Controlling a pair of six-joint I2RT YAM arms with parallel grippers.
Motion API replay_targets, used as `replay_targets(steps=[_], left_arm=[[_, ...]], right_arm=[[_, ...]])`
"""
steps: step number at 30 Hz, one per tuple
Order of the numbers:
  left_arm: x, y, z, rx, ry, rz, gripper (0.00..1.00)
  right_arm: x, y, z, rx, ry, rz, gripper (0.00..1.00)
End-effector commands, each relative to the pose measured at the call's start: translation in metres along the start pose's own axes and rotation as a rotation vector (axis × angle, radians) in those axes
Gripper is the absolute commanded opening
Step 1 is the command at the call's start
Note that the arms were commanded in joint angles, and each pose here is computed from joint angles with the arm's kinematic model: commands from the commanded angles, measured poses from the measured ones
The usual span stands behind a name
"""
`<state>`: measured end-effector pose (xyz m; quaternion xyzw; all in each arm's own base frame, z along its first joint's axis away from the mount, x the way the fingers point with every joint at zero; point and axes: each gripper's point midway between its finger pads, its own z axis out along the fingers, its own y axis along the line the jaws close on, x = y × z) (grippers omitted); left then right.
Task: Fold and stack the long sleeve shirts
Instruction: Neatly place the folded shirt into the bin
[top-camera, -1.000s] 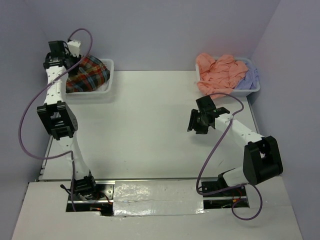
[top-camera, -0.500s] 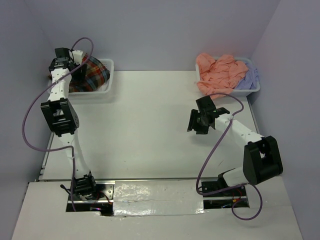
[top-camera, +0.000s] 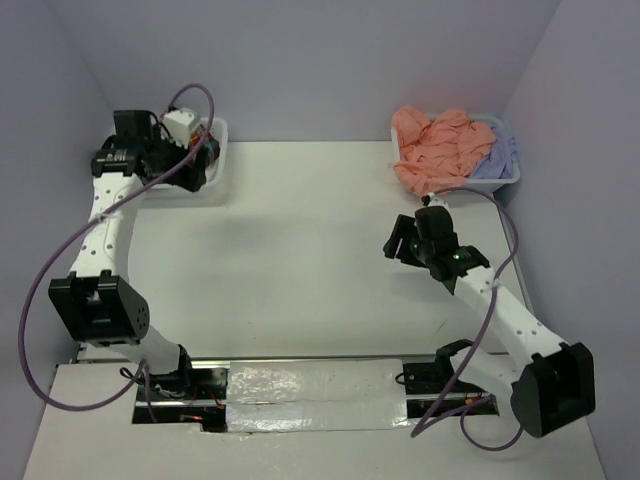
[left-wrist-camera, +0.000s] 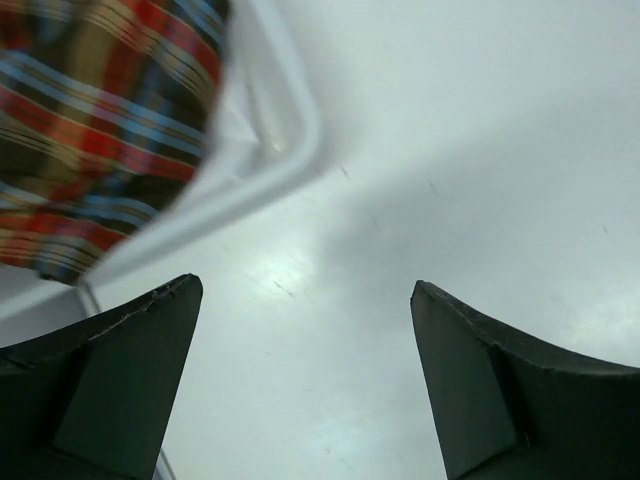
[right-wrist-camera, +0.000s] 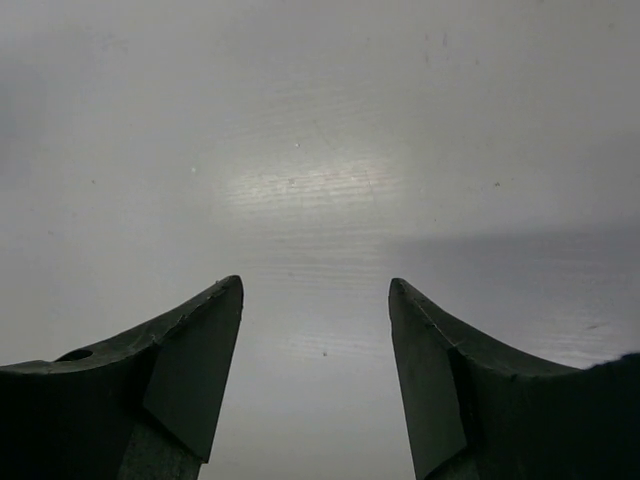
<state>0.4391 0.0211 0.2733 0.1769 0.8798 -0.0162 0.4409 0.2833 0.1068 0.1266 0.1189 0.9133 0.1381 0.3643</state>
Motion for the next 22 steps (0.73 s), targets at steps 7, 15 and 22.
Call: replay_targets(steps=[7, 15, 22], left_arm=[[0.154, -0.063, -0.026, 0.095, 0.275, 0.1, 0.99], [0.233, -0.094, -0.051, 0.063, 0.237, 0.215, 0.99], [0.254, -0.097, -0.055, 0.005, 0.193, 0.235, 0.99]], right_arm=[[-0.036, 0.0, -0.021, -0.079, -0.295, -0.036, 0.71], [-0.026, -0.006, -0.022, -0.108, -0.341, -0.038, 0.71], [-0.027, -0.008, -0.029, -0.137, -0.41, -0.049, 0.72]])
